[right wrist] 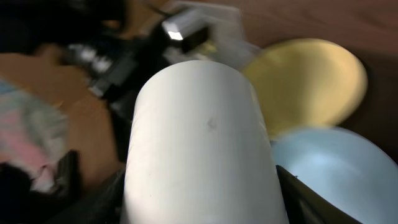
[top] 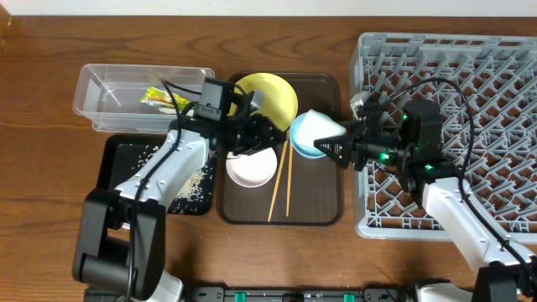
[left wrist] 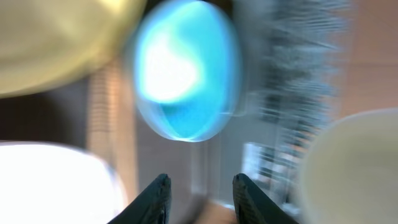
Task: Sort waste into correct bins and load items into the dishwasher rack
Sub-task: 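Carry the cup with the right gripper and place it upside down in the rack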
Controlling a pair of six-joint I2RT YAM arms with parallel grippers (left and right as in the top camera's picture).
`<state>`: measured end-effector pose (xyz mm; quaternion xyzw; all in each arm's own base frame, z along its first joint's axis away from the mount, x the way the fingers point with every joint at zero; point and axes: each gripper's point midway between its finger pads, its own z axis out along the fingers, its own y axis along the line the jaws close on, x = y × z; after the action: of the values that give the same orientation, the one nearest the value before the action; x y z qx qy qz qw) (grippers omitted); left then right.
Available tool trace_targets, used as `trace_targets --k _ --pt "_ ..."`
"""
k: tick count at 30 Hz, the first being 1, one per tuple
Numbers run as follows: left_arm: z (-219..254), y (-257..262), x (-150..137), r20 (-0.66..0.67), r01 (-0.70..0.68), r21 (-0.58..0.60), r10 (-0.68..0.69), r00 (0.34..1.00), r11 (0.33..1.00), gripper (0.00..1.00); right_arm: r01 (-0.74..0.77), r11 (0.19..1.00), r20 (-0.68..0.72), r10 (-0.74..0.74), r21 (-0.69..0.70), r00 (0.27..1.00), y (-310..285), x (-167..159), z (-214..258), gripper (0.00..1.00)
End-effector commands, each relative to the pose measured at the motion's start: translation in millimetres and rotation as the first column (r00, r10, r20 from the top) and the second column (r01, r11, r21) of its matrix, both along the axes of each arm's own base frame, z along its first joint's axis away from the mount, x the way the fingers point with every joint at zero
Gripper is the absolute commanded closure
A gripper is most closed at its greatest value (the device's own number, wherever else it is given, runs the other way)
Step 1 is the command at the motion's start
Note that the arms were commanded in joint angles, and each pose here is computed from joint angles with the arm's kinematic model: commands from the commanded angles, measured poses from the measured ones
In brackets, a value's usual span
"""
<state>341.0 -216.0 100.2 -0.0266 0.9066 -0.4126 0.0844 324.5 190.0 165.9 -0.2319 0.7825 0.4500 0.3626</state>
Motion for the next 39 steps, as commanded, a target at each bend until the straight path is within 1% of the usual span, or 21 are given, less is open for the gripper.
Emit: trace_targets --k 1,3,7,8,9,10,12,13,15,17,21,24,25,27,30,34,39 --pt "0.8 43.0 22.2 0.187 -0.076 0.257 0.028 0.982 0.964 0.64 0.159 0.982 0.012 -0.158 -0.106 0.987 -23.9 21.9 -9.9 0.66" --pt "11.3 54.1 20.6 0.209 -0.104 0.287 0.043 0.977 0.952 0.64 0.213 0.966 0.001 -0.215 -0.147 0.977 -34.6 24.5 -9.4 0.7" --pt "35.6 73.3 15.7 0.258 -0.168 0.32 0.085 0.962 0.932 0.64 0.3 0.93 -0.002 -0.307 -0.211 0.952 -55.1 24.9 11.7 0.79" --pt "41.3 78.5 14.4 0.272 -0.187 0.331 0.096 0.957 0.925 0.64 0.34 0.91 0.007 -0.348 -0.239 0.937 -64.2 25.9 19.1 0.84" --pt "45.0 82.9 13.2 0.282 -0.202 0.342 0.105 0.954 0.918 0.64 0.377 0.887 0.014 -0.387 -0.266 0.922 -73.2 26.5 24.8 0.87" --pt "48.4 87.3 11.6 0.291 -0.217 0.355 0.113 0.95 0.91 0.64 0.426 0.852 0.026 -0.44 -0.305 0.898 -85.9 27.0 30.8 0.88" --pt "53.3 96.7 7.3 0.303 -0.245 0.388 0.128 0.944 0.888 0.64 0.506 0.775 0.044 -0.531 -0.377 0.846 -111.1 25.5 40.0 0.97" --pt "54.3 101.5 4.1 0.303 -0.256 0.407 0.135 0.943 0.877 0.64 0.536 0.737 0.043 -0.572 -0.412 0.819 -123.3 23.0 43.0 0.99" --pt "54.6 108.9 -2.1 0.296 -0.268 0.438 0.143 0.944 0.858 0.64 0.571 0.671 0.021 -0.64 -0.473 0.768 -144.6 15.8 43.9 0.99" --pt "52.7 115.9 -6.9 0.287 -0.277 0.47 0.151 0.946 0.838 0.64 0.576 0.616 -0.008 -0.687 -0.538 0.727 -162.9 4.9 39.6 0.99" --pt "48.4 128.9 -10.7 0.281 -0.298 0.528 0.167 0.945 0.795 0.63 0.571 0.471 -0.08 -0.813 -0.672 0.576 -205.6 -26.2 23.4 0.99" --pt "48.2 131.2 -10.1 0.285 -0.305 0.536 0.171 0.943 0.787 0.61 0.558 0.389 -0.072 -0.86 -0.734 0.505 -229.4 -38.4 16.7 0.99" --pt "48.5 131.4 -9.6 0.288 -0.307 0.536 0.172 0.942 0.786 0.6 0.556 0.346 -0.058 -0.881 -0.756 0.469 -240.2 -42.5 14.5 0.99" --pt "48.5 131.3 -9.5 0.288 -0.307 0.536 0.172 0.942 0.786 0.59 0.548 0.296 -0.042 -0.903 -0.782 0.428 -252.6 -47.5 11.5 0.99" --pt "48.3 131.4 -10.0 0.286 -0.306 0.537 0.172 0.943 0.786 0.59 0.529 0.285 -0.06 -0.914 -0.799 0.402 -259.9 -49.6 4.0 0.99" --pt "48.3 131.4 -10.0 0.286 -0.306 0.537 0.172 0.943 0.786 0.59 0.484 0.296 -0.094 -0.912 -0.824 0.398 -260.2 -47.1 -11.0 0.99" --pt "48.2 131.4 -10.0 0.286 -0.306 0.537 0.172 0.943 0.786 0.58 0.465 0.301 -0.108 -0.911 -0.833 0.398 -262.0 -33.9 -26.3 0.99"
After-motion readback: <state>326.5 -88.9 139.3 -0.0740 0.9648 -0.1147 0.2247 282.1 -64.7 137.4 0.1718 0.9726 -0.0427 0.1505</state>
